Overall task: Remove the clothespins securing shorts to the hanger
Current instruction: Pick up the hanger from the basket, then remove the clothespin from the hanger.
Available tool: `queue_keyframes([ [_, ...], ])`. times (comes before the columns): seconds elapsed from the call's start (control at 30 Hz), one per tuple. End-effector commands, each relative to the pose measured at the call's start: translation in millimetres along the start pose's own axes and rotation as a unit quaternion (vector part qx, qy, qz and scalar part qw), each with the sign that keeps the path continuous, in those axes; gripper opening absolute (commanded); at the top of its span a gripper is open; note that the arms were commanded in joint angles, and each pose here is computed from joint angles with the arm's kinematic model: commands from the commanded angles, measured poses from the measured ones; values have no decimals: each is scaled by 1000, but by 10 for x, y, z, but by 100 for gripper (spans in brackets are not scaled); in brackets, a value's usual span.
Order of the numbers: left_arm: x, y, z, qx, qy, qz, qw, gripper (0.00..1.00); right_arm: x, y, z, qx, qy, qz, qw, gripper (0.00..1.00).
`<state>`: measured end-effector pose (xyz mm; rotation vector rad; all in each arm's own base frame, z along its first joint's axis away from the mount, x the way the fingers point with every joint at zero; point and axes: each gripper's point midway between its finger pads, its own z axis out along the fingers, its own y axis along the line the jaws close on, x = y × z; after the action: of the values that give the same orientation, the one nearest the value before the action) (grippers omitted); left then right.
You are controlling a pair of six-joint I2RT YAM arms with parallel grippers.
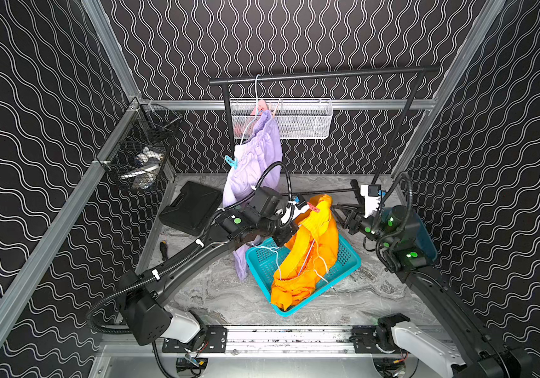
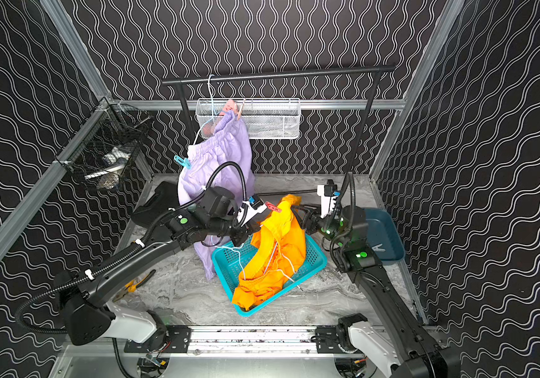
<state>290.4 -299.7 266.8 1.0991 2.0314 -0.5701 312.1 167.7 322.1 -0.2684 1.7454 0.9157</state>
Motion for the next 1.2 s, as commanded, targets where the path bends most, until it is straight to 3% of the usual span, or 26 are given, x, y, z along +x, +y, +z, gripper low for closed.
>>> queue_keyframes([
  [0.0, 43, -39, -55, 6, 2, 24, 1000, 0, 46, 81, -25, -7, 46, -11, 999, 49],
  [0.23, 115, -129, -87, 24, -2, 44, 999, 0, -155, 393, 144, -87, 131, -43, 987, 59],
  [0.4, 141, -116, -110, 13, -6, 49, 999, 0, -328, 430, 299, -100, 169, -45, 980, 62],
  [0.63, 193, -127, -103, 14, -5, 68, 998, 0, -221, 530, 211, -127, 250, -58, 958, 65],
  [1.17, 287, -394, -149, 82, -24, 136, 987, 0, 35, 922, 344, -234, 292, -70, 925, 67],
])
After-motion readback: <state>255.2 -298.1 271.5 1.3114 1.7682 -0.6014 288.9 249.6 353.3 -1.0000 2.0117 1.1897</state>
